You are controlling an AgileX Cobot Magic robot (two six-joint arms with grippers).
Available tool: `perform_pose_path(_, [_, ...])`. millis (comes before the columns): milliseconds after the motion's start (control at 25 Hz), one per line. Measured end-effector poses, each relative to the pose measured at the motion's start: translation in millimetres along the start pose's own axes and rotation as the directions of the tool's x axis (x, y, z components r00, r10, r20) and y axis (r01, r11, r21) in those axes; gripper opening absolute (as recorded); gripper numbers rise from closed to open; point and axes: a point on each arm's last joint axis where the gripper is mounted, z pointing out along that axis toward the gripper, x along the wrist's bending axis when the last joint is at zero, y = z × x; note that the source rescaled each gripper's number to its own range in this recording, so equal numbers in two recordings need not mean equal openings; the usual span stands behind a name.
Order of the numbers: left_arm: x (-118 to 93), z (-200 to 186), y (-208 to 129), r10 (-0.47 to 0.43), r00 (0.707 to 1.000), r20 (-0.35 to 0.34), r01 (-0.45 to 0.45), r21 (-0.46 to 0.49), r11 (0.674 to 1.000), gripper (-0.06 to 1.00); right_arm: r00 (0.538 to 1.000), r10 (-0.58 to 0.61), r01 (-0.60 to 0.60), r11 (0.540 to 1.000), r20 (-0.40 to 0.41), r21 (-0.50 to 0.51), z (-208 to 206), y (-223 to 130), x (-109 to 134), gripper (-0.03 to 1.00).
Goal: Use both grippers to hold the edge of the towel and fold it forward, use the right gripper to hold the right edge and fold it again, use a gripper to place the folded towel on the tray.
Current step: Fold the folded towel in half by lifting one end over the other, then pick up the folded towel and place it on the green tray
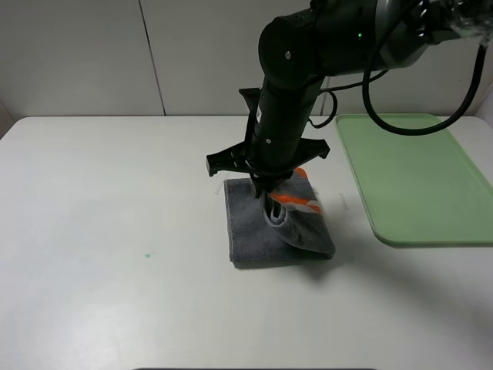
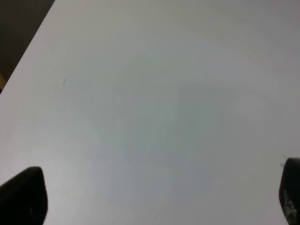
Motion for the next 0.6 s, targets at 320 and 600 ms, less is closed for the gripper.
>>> perform_pose_path(320, [0.0,0.0,0.0,0.0,1.0,0.0,0.0,0.0,1.0,1.0,0.992,0.079,-0.085,0.994,-0.095,-0.064,-0.7,6.6,8.1,0.96])
perform_pose_path(600, [0.0,0.0,0.0,0.0,1.0,0.0,0.0,0.0,1.0,1.0,0.993,0.053,-0.059,0.996,-0.105,-0.064,-0.8,6.5,9.2,1.0])
